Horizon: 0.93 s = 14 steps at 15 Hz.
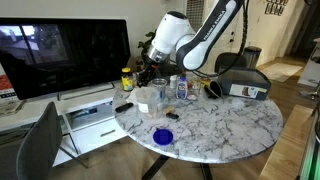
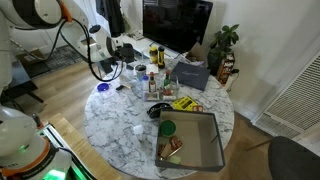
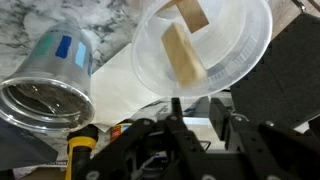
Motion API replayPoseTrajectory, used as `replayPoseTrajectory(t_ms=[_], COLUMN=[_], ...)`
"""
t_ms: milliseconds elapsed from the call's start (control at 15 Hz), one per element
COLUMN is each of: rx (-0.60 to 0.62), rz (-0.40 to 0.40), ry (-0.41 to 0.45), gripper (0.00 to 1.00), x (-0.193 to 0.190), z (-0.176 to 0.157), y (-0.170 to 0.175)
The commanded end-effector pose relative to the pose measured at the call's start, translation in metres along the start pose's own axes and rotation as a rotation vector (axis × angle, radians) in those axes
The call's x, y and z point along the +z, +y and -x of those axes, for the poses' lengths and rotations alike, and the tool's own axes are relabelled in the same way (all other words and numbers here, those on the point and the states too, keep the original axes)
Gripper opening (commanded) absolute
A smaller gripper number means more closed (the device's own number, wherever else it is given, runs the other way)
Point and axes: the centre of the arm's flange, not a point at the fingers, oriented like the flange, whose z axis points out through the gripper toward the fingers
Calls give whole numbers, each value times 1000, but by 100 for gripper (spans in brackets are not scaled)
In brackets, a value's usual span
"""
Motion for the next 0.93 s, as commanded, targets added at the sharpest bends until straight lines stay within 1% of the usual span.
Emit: replayPoseTrajectory(t_ms=[0,133,267,333,600,667,867], rx=[0,1,16,47,253,296,397], rz=[-12,-12,12,26,124,146,224], ry=[-20,-9,14,13,-8,-27,-129], gripper=[68,82,97,100,100,100,100], x=[-11,-28,-46,-56,-97,-106,-124], z=[-6,-6,-9,-12,-29,-32,-25], y=[-3,-7,-5,-1,31,38,55])
